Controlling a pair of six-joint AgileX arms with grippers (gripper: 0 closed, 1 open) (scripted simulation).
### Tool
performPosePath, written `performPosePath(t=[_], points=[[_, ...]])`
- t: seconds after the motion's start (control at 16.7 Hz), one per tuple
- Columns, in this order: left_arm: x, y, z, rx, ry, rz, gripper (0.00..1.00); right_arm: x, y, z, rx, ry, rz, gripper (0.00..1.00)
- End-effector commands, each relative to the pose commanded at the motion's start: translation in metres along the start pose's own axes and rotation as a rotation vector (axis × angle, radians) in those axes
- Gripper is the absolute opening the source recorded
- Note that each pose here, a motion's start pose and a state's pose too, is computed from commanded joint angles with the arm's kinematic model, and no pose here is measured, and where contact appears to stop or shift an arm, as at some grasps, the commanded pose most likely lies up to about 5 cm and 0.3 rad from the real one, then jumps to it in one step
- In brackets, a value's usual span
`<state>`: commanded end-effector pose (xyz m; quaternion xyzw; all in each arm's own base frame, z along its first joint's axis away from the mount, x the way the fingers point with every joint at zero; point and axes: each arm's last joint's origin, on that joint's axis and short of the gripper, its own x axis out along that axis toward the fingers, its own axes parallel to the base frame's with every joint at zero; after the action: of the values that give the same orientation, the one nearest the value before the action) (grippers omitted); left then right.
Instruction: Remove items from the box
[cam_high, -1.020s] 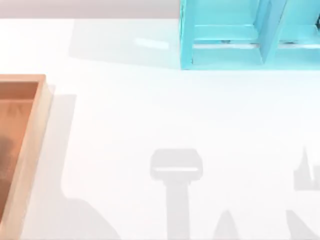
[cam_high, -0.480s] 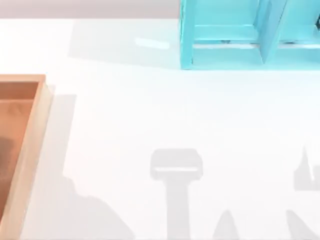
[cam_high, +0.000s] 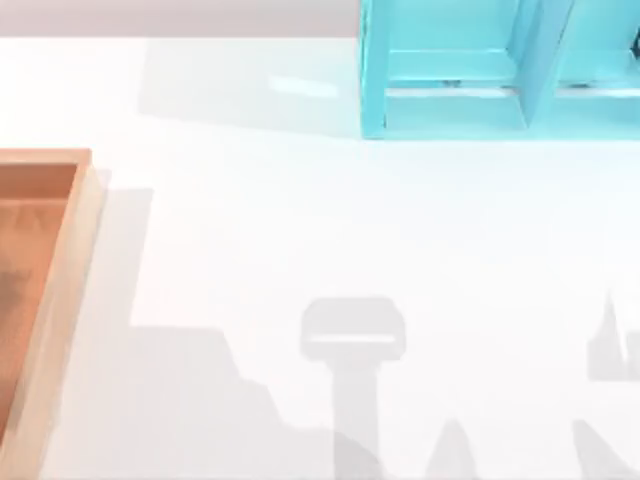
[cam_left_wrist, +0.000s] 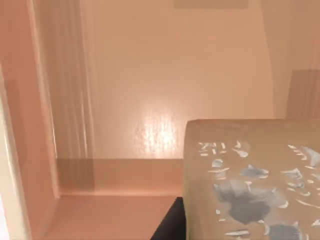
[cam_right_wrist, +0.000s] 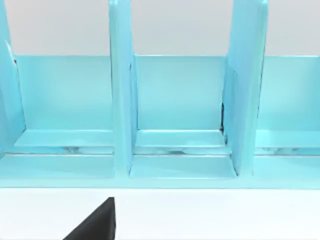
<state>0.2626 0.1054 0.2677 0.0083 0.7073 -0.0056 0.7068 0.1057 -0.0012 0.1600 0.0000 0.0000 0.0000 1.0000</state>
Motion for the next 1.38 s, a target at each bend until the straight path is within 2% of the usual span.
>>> performPosePath(t=[0.36,0.54,0.84,0.96,1.2,1.38], points=[[-0.003,0.0,0.0,0.0,0.0,0.0,0.0,0.0,0.0,0.0,0.0,0.0,0.0,1.0],[-0.01,-0.017,0.005,0.045,0.001,-0.022,0.0,0.0,0.0,0.0,0.0,0.0,0.0,1.0],[-0.015,-0.092,0.031,0.176,0.002,-0.063,0.0,0.0,0.0,0.0,0.0,0.0,0.0,1.0],[-0.007,-0.124,0.048,0.187,0.004,-0.065,0.0,0.0,0.0,0.0,0.0,0.0,0.0,1.0],[0.039,-0.183,0.091,0.098,0.015,-0.042,0.0,0.0,0.0,0.0,0.0,0.0,0.0,1.0],[0.072,-0.209,0.111,0.029,-0.006,-0.019,0.0,0.0,0.0,0.0,0.0,0.0,0.0,1.0]])
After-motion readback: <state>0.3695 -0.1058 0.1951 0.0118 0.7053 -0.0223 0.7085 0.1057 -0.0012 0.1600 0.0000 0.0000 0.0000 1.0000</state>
